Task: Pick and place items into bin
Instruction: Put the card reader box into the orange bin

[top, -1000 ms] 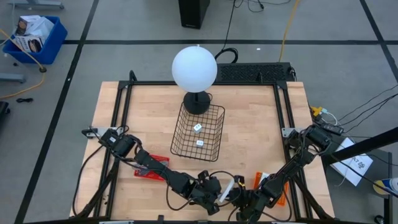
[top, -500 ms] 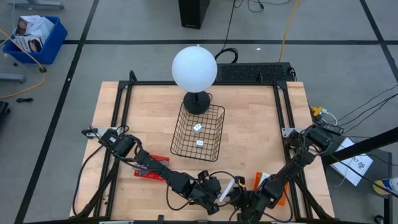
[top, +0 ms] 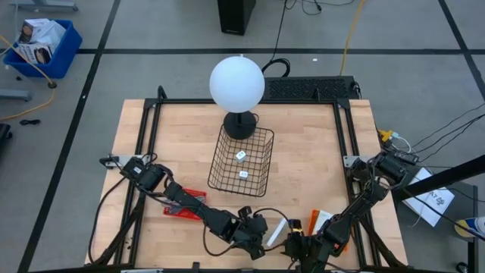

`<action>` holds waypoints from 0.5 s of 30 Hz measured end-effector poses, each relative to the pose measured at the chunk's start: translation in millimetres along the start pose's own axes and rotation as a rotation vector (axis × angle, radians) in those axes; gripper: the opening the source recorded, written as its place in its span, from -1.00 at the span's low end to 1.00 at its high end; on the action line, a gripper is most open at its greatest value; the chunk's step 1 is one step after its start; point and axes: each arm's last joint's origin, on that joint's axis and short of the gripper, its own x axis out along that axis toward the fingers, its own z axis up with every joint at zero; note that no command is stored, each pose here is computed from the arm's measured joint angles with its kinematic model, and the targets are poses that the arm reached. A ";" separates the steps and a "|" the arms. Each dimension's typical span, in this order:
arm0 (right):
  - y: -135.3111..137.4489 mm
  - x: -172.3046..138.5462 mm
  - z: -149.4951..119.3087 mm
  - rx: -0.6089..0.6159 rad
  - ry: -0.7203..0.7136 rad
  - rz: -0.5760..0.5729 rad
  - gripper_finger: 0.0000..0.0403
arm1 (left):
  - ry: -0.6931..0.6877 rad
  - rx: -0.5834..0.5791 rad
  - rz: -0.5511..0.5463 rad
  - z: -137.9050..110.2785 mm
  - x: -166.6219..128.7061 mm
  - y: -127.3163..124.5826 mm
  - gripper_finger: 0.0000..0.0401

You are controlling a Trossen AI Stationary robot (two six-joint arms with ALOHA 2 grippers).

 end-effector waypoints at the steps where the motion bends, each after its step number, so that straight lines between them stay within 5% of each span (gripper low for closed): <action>1: 0.2 -1.9 1.2 -0.001 0.006 0.015 -0.49 | -0.001 -0.001 0.002 0.5 0.3 0.6 -0.79; 15: -2.8 -54.7 27.1 -0.260 -0.062 0.090 -0.49 | 0.013 0.006 0.068 -1.7 0.5 6.3 -0.79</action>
